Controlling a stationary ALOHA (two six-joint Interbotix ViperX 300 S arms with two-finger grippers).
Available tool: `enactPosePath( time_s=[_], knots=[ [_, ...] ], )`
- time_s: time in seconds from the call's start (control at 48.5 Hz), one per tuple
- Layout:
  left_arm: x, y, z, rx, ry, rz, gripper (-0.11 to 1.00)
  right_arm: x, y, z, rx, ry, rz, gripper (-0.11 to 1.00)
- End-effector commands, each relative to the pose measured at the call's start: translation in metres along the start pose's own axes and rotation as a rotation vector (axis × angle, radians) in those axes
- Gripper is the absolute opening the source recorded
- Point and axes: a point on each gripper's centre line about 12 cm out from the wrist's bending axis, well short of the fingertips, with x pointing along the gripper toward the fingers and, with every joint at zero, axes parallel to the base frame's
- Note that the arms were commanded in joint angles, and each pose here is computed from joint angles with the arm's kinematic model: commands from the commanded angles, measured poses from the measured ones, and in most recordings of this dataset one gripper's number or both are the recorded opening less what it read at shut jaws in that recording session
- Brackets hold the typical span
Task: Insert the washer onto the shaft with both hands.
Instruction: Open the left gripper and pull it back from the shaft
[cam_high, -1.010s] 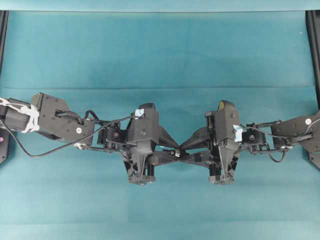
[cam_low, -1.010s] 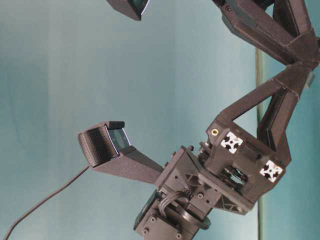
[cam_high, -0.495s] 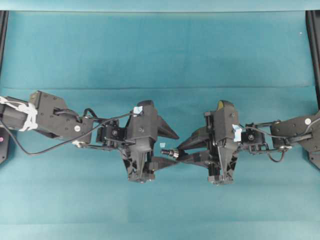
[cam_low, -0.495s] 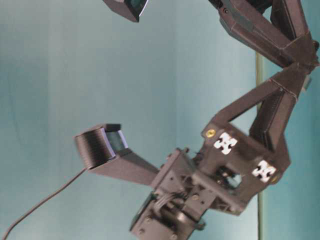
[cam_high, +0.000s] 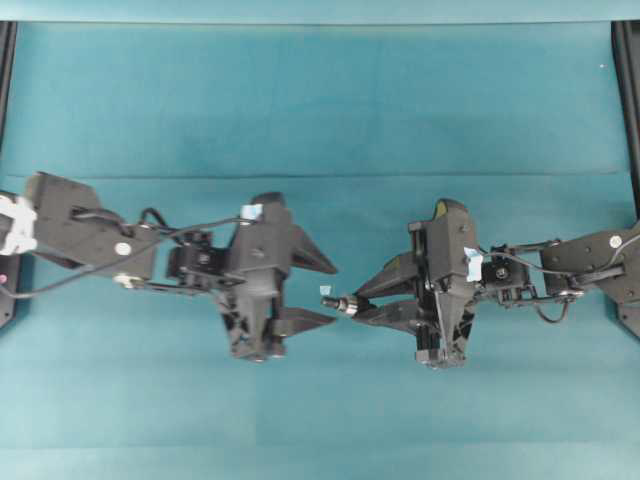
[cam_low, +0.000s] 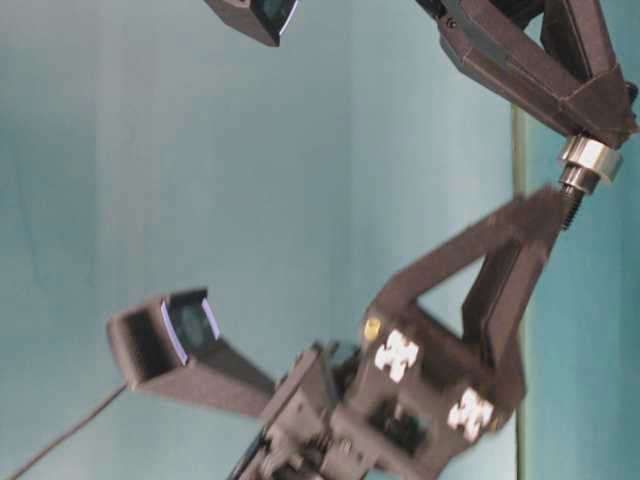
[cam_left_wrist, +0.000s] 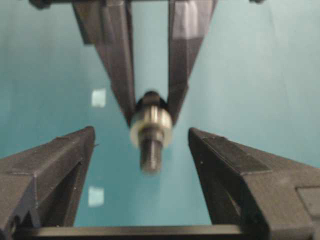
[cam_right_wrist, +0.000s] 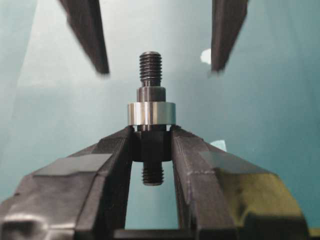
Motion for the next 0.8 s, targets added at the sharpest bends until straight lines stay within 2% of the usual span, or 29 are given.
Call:
enactPosePath(
  time_s=[0.0,0.165,0.412,0.783],
  knots=[
    [-0.013,-0.002,0.012,0.002,-0.035,-0.005,0.82,0.0,0.003,0.011,0.01,-0.036,0.009,-0.01],
    [-0.036,-0.002,0.013,0.002,-0.032,-0.003,0.82,0.0,0.003,0.011,0.01,-0.036,0.009,-0.01],
    [-0.068,-0.001,0.0,-0.011,0.003,0.0,0.82,0.0,0.003,0.011,0.008,-0.034,0.009,-0.01],
    [-0.084,0.0,-0.009,-0.01,-0.002,0.001,0.81,-0.001,0.003,0.01,0.008,-0.03,0.008,-0.01]
  ],
)
